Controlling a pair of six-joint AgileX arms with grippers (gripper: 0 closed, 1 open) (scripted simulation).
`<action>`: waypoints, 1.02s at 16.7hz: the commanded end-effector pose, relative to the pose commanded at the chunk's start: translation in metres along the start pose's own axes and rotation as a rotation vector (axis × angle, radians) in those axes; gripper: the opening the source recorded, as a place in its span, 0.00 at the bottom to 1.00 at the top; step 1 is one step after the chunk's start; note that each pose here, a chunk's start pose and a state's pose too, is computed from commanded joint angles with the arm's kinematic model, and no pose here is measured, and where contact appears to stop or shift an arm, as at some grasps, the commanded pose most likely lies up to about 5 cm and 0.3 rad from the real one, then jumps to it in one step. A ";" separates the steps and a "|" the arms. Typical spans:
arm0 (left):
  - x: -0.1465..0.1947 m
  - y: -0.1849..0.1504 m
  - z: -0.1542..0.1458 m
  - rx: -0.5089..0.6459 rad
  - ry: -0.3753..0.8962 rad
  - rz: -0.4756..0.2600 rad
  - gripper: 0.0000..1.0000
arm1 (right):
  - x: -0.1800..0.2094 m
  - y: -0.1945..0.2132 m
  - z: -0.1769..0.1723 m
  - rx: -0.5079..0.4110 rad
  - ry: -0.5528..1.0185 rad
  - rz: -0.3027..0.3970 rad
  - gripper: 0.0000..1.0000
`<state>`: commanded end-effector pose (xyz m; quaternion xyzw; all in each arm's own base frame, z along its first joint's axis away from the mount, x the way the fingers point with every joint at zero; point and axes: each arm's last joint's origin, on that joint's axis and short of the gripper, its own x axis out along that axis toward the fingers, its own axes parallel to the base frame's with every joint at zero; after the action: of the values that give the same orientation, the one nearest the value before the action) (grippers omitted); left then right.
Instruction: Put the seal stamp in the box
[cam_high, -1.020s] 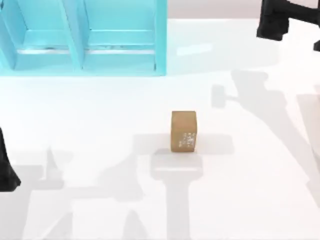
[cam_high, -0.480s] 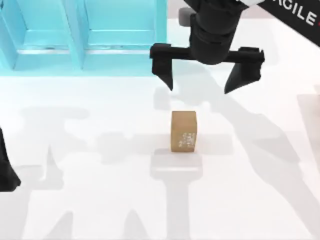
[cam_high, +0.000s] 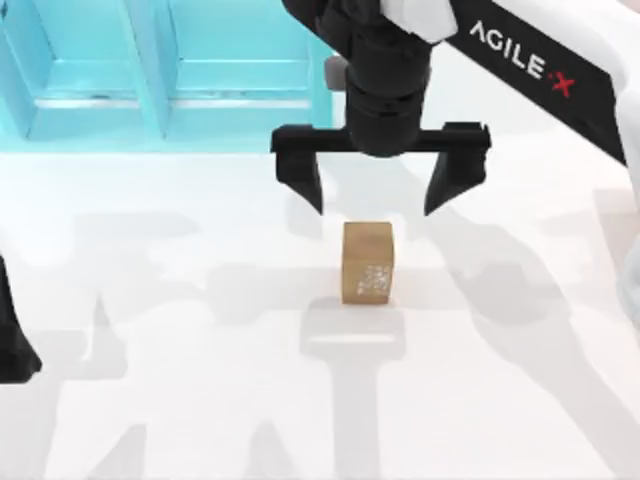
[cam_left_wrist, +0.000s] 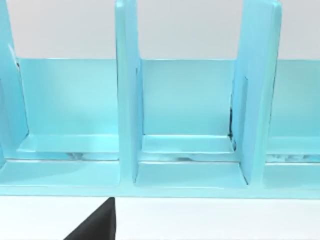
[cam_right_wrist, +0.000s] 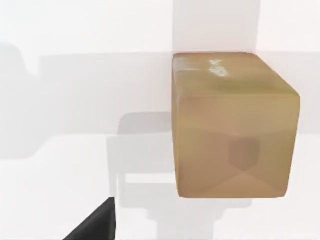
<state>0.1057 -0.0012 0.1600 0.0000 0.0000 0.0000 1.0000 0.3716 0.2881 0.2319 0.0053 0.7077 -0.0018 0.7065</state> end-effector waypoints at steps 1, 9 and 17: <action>0.000 0.000 0.000 0.000 0.000 0.000 1.00 | 0.000 0.000 0.000 0.000 0.000 0.000 1.00; 0.000 0.000 0.000 0.000 0.000 0.000 1.00 | 0.050 0.002 0.004 0.000 0.001 0.000 1.00; 0.000 0.000 0.000 0.000 0.000 0.000 1.00 | 0.100 0.000 0.000 0.000 0.000 0.000 1.00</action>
<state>0.1057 -0.0012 0.1600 0.0000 0.0000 0.0000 1.0000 0.3714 0.2886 0.1319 0.0053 0.7077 -0.0018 0.7065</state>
